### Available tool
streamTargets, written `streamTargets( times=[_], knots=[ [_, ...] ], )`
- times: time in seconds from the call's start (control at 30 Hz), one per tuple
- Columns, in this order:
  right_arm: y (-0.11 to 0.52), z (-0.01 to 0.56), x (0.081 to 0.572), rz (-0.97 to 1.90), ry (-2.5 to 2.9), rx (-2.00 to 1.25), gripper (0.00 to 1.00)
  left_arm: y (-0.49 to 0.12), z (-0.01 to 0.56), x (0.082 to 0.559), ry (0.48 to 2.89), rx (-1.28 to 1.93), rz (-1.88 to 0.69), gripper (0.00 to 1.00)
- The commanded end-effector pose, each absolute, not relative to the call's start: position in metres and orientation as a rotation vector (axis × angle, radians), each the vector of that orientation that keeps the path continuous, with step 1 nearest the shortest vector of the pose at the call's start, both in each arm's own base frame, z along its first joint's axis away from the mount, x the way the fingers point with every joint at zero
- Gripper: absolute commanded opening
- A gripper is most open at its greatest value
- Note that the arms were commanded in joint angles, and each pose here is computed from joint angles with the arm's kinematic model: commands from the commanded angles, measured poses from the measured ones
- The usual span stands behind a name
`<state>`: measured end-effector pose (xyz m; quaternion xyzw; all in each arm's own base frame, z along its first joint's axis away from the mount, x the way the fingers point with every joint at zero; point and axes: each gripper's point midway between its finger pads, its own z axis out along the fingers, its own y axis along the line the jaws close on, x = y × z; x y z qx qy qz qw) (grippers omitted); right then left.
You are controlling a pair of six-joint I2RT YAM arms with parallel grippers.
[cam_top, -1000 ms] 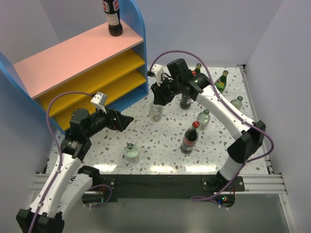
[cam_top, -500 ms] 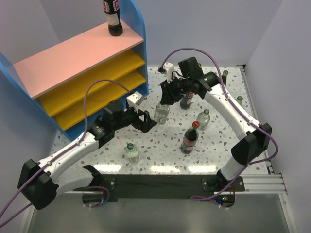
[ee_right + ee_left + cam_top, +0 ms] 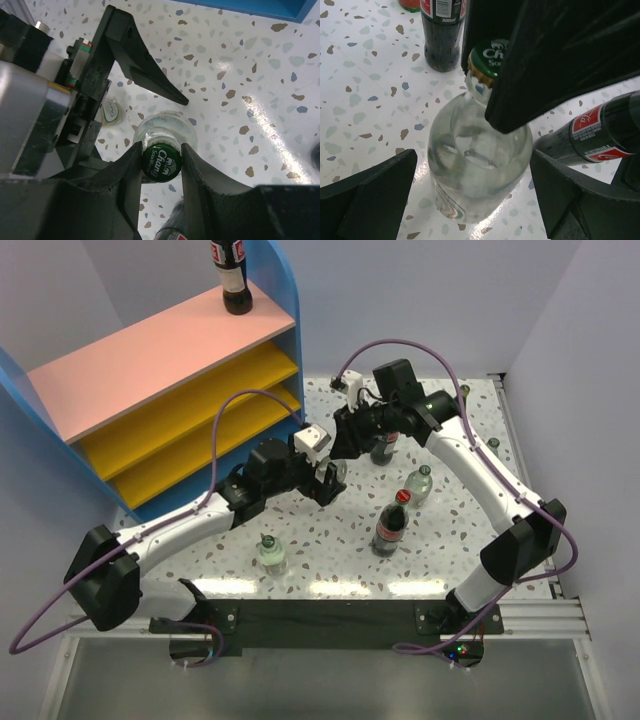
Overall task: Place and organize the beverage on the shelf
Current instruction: Pick up the drink from the center of the board.
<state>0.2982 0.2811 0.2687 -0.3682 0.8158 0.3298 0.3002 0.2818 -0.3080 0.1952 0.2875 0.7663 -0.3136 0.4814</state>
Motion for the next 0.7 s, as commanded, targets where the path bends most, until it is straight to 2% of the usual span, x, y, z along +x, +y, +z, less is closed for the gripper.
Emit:
streamTargets(
  times=[0.0, 0.67],
  knots=[
    [0.290, 0.328, 0.287, 0.994, 1.958, -0.964, 0.00, -0.316, 0.224, 0.301, 1.773, 0.671, -0.703, 1.00],
    [0.288, 0.332, 0.280, 1.069, 1.968, -0.930, 0.00, -0.327, 0.216, 0.299, 1.774, 0.692, -0.678, 0.98]
  ],
)
